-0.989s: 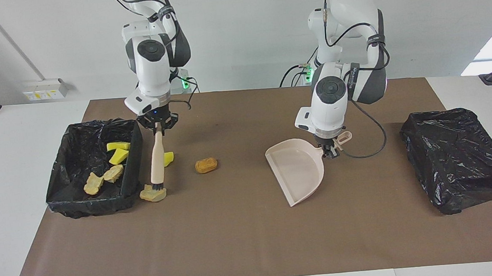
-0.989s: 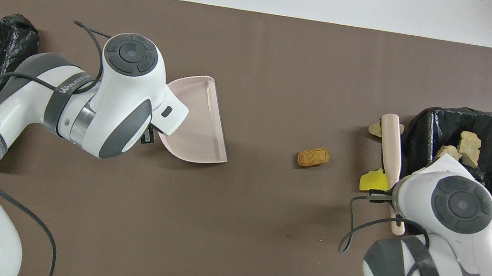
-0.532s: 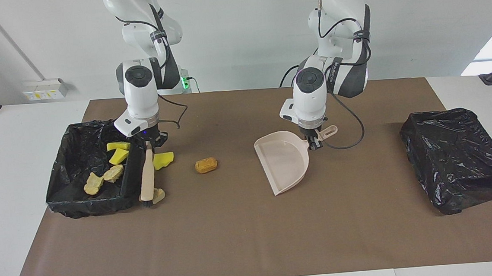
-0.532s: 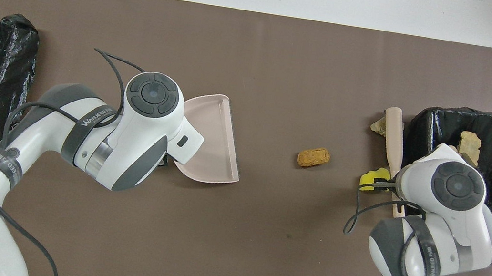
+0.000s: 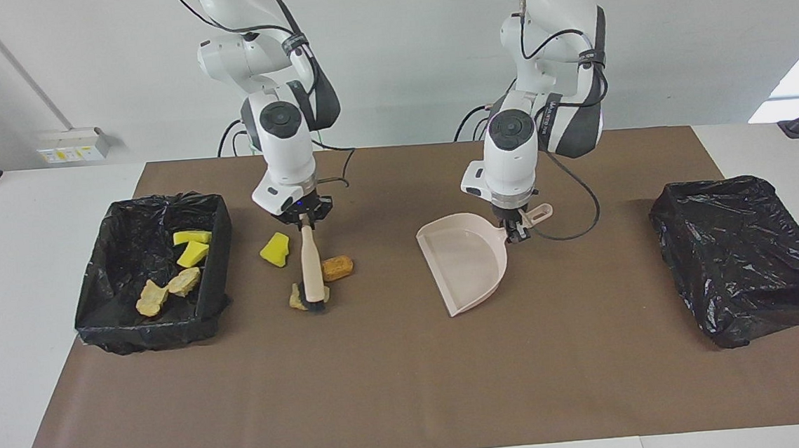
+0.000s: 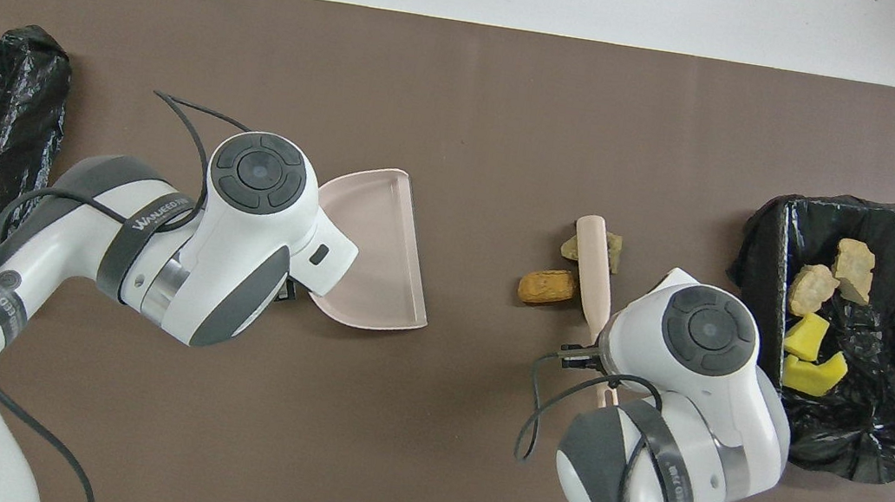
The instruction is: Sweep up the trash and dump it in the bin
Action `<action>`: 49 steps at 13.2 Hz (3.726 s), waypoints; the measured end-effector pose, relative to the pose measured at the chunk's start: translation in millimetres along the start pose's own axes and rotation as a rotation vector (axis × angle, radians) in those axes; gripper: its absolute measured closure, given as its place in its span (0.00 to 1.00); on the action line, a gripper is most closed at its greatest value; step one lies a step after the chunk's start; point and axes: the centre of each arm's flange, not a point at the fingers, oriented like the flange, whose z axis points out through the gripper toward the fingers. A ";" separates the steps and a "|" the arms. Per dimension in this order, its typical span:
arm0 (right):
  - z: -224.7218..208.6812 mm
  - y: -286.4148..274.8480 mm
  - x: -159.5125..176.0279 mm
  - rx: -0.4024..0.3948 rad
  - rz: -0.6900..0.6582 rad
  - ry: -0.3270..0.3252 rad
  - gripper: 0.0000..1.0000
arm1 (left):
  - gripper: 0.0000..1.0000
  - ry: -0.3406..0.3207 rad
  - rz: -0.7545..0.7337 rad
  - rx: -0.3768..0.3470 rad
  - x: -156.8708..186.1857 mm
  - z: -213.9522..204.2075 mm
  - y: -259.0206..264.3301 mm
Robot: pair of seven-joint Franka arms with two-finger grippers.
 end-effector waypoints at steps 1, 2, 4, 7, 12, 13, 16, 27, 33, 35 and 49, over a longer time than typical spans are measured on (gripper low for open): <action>-13.2 -10.1 0.8 0.011 -0.007 -0.014 0.74 | 0.67 0.000 0.000 0.000 -0.3 0.4 -0.1; -28.5 -10.7 3.3 0.009 -0.006 -0.031 0.74 | 0.67 -0.001 -0.001 -0.001 -0.7 1.2 0.3; -64.7 6.8 6.8 0.002 0.024 -0.068 0.74 | 0.67 -0.007 0.000 -0.009 -4.2 7.7 4.8; -66.3 61.8 1.9 -0.017 0.130 -0.099 0.74 | 0.67 -0.002 0.003 -0.004 -8.3 11.1 11.0; -25.5 92.1 -52.5 -0.082 0.351 -0.133 0.74 | 0.67 -0.013 0.031 0.032 -6.0 10.4 13.7; -17.1 100.2 -67.9 -0.083 0.378 -0.123 0.74 | 0.67 -0.011 0.040 0.039 -3.9 10.9 17.1; 2.9 116.9 -102.6 -0.087 0.428 -0.116 0.74 | 0.67 0.010 0.078 0.062 6.8 14.3 36.5; 26.1 25.4 -64.3 -0.030 0.313 -0.032 0.74 | 0.67 0.012 0.073 0.063 -0.2 19.0 38.9; 4.2 -23.8 -22.2 0.028 0.135 -0.037 0.74 | 0.67 0.009 0.061 0.058 -5.8 21.3 35.2; 18.4 -33.1 -10.2 0.031 0.122 -0.055 0.74 | 0.67 0.009 0.059 0.058 -7.1 21.5 34.6; -21.6 -149.5 -13.6 0.268 0.003 -0.166 0.74 | 0.67 0.006 0.047 0.053 -13.4 23.9 31.4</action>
